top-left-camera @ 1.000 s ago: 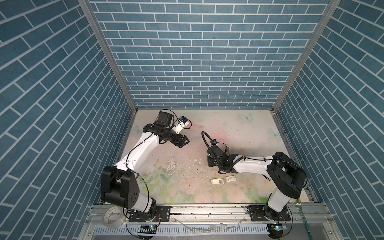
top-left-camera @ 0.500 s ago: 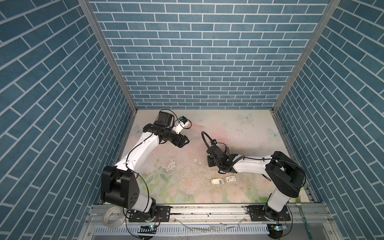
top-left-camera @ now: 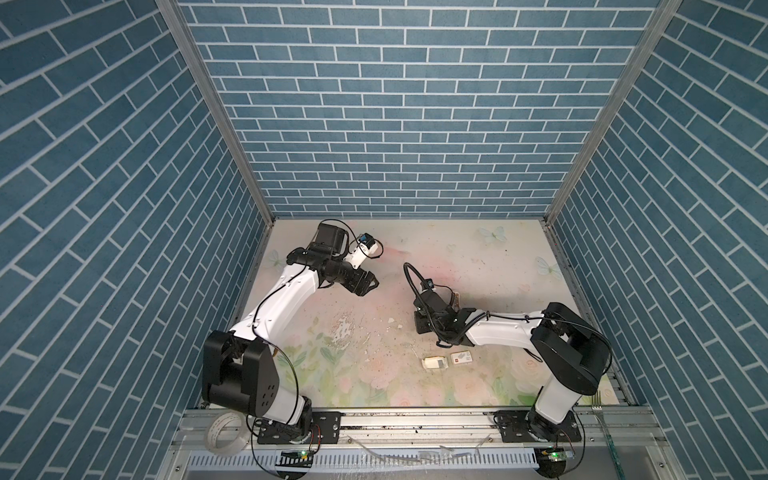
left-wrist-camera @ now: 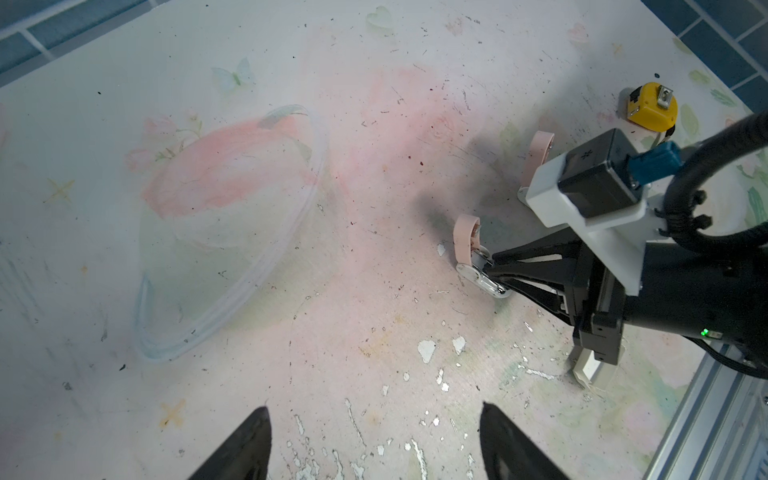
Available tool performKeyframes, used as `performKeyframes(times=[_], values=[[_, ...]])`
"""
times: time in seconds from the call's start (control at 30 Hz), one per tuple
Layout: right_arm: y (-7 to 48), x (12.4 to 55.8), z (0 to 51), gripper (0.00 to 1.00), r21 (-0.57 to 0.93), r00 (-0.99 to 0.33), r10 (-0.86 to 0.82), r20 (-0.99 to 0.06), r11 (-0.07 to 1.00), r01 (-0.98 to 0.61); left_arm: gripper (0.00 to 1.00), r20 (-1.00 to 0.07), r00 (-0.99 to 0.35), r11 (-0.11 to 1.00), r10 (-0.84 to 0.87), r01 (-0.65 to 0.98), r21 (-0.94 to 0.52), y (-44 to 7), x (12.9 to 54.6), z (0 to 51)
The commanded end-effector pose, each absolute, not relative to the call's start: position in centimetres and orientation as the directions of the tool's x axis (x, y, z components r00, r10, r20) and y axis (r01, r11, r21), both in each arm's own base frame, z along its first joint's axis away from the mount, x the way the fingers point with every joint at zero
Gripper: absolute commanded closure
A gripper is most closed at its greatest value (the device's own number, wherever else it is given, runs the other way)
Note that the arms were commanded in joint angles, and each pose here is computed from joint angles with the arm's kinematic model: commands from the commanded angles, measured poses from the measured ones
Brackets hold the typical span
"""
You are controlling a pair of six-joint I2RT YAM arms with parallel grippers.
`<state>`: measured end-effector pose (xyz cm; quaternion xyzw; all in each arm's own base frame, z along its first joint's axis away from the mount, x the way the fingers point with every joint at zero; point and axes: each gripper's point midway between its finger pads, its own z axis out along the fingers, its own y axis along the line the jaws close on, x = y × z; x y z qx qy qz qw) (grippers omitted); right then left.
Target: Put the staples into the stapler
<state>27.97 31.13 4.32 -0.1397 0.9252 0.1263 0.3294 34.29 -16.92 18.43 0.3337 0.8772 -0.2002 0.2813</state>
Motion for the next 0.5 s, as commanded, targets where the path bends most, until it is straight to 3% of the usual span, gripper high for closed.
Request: performKeyframes(times=[0.0,0.47], values=[[30.83,27.60,3.22,0.88,0.154,-0.763,-0.167,-0.624,0.932,-0.329,0.20,-0.610,-0.631,0.691,0.478,0.700,-0.182,-16.81,34.02,17.52],[30.83,27.61,3.71,0.88,0.166,-0.756,-0.154,-0.636,0.930,-0.329,0.20,-0.609,-0.631,0.692,0.480,0.699,-0.179,-16.77,34.07,17.41]])
